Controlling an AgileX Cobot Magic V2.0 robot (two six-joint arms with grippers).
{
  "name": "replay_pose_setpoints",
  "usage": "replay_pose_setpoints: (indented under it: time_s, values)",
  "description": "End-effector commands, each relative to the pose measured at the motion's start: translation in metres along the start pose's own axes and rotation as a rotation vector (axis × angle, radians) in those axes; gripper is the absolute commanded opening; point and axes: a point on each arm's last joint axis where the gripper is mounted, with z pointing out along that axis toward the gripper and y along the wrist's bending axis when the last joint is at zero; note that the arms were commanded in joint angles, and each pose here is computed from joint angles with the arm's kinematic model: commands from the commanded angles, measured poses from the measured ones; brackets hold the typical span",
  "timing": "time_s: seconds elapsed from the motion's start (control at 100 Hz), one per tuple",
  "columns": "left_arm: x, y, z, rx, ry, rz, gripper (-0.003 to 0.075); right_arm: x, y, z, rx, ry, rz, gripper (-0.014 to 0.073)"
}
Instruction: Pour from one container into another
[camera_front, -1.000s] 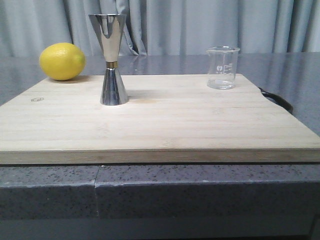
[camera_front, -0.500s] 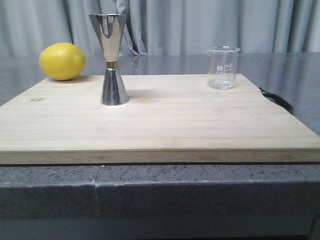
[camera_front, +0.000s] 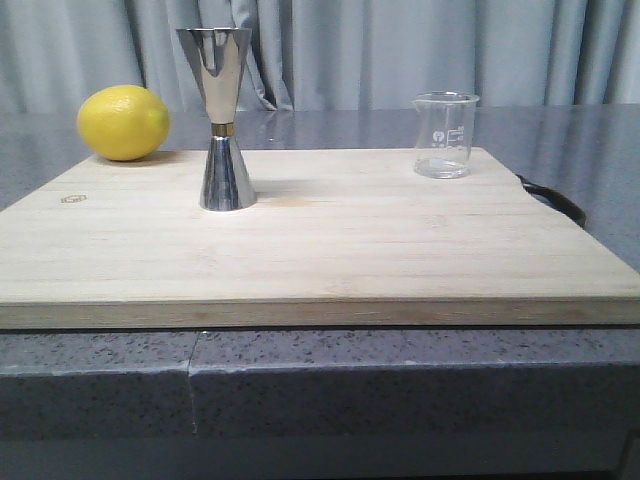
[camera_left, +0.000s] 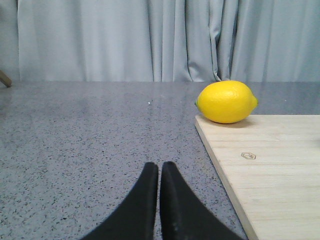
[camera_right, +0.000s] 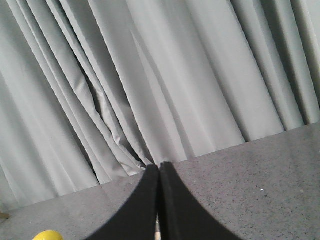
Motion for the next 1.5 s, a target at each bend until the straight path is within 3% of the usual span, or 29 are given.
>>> replay_pose_setpoints:
  time_s: [0.0,1.12,1.21,1.28,1.49]
  values:
    - [-0.005,-0.001,-0.002,0.012,-0.104,-0.010,-0.0019,-0.008,0.002,0.001,0.006,-0.024,-0.013,-0.0065]
    - [-0.006,-0.001,-0.002,0.007,-0.118,-0.001,-0.0019,-0.008,0.002,0.001,0.006,-0.024,-0.013,-0.0065]
    - [-0.006,-0.001,-0.002,0.007,-0.118,-0.001,-0.0019,-0.009,0.000,0.001,0.025,-0.036,-0.069,-0.0065]
    - [-0.006,-0.001,-0.002,0.007,-0.118,-0.001,-0.0019,-0.007,-0.005,0.000,0.069,-0.039,-0.006,-0.0065]
    - [-0.006,-0.001,-0.002,0.007,-0.118,-0.001,-0.0019,0.023,-0.012,0.000,0.073,0.125,-0.215,-0.0065]
